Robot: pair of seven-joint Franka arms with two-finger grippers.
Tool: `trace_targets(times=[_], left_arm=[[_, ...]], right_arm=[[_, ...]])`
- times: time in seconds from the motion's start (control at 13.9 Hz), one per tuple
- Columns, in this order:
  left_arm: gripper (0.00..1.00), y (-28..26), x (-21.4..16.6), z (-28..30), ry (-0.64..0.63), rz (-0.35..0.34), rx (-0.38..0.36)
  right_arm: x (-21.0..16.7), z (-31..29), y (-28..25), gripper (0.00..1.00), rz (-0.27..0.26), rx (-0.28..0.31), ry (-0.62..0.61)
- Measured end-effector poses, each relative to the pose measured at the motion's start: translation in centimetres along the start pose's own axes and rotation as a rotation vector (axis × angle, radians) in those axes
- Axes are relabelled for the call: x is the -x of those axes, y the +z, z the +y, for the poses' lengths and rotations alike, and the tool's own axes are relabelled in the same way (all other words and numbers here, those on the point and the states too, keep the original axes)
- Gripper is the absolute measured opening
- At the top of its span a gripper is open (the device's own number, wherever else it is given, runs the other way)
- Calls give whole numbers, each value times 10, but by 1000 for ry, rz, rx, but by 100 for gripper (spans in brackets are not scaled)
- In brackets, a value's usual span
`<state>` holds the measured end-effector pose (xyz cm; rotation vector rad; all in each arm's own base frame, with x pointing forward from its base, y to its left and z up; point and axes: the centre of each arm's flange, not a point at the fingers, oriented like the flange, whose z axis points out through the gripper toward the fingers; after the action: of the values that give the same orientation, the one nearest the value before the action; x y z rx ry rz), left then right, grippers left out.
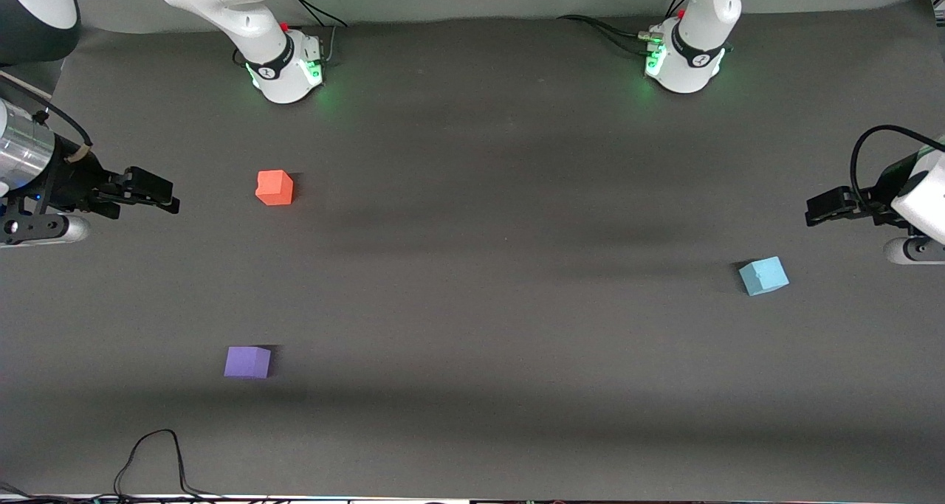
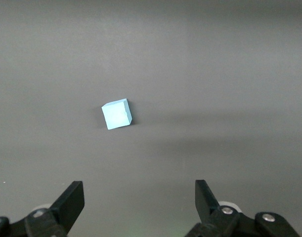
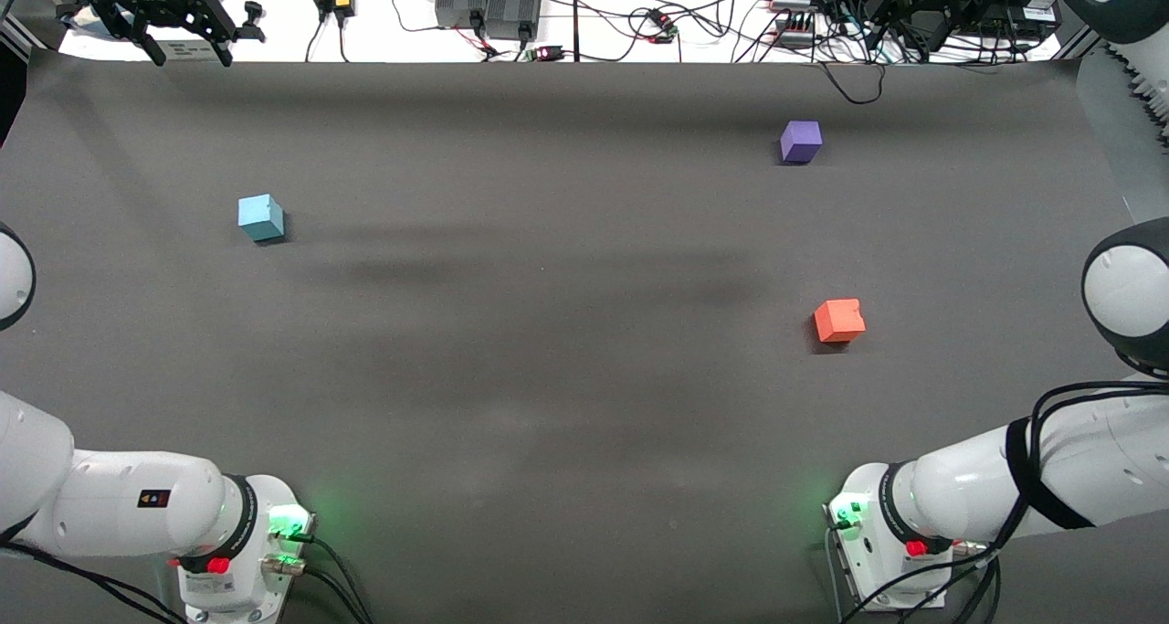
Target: Place blue block between orange and purple blocks
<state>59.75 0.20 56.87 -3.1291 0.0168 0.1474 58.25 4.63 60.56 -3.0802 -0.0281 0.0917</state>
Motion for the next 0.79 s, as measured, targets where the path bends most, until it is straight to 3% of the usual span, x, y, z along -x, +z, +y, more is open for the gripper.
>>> trace_targets(times=[0.22, 0.5, 0.79], left_arm=[[100, 3, 18, -51, 4, -12, 0], [100, 15, 70, -136, -80, 1, 19], [100, 32, 84, -111, -101, 3, 16]], right_arm=[[-1, 0, 3, 100, -5, 0, 1], [-2, 1, 3, 100, -6, 1, 2], [-2, -1, 4, 100, -8, 1, -1]])
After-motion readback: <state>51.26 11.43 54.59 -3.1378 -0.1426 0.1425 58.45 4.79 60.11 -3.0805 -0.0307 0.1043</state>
